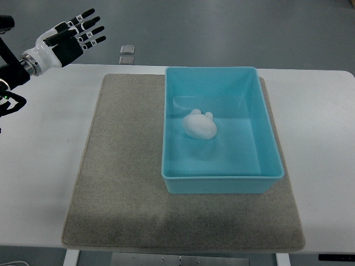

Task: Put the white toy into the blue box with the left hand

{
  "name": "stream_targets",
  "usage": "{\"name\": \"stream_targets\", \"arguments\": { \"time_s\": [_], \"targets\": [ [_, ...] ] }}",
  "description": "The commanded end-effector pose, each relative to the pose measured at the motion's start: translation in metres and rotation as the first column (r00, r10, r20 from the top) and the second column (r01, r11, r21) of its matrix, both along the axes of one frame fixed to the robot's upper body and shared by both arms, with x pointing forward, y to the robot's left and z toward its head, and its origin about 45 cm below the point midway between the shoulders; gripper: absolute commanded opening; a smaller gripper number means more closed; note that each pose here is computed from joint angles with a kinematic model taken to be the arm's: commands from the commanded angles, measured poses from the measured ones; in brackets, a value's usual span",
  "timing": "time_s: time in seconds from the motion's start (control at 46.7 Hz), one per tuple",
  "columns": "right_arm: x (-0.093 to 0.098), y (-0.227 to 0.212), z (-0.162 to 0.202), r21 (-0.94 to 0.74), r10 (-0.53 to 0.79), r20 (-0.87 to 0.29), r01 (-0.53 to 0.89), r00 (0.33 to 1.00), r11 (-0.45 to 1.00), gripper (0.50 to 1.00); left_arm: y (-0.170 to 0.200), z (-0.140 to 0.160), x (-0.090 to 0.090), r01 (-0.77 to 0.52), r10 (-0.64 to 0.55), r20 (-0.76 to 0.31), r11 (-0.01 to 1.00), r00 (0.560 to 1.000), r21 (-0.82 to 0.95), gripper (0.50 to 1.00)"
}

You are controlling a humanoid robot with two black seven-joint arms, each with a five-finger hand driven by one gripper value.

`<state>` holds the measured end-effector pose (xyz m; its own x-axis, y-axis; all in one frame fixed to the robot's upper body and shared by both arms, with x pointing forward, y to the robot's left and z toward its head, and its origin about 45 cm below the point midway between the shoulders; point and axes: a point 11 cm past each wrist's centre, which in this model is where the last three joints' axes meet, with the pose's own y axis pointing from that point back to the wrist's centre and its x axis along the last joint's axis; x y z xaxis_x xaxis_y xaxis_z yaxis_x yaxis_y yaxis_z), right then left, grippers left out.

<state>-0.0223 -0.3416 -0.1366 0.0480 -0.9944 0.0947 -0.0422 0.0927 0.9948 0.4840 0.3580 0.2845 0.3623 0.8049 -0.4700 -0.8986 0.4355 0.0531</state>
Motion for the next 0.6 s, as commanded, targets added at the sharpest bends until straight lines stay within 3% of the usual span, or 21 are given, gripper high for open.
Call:
{"name": "stream_targets", "arguments": {
  "time_s": [0.0, 0.579],
  "targets": [
    [0.0000, 0.0000, 0.0000, 0.000, 0.000, 0.000, 0.000, 1.000, 1.000, 0.936, -0.0030, -0.0003, -0.0003, 0.009, -0.009, 0.000, 1.000, 1.000, -0.001, 1.000],
    [0.0000, 0.0033, -0.0004, 0.017, -0.002, 0.000, 0.002, 1.000, 1.000, 0.936, -0.0043, -0.0054, -0.0027, 0.014, -0.014, -0.008, 1.000, 1.000, -0.003, 1.000]
  ]
}}
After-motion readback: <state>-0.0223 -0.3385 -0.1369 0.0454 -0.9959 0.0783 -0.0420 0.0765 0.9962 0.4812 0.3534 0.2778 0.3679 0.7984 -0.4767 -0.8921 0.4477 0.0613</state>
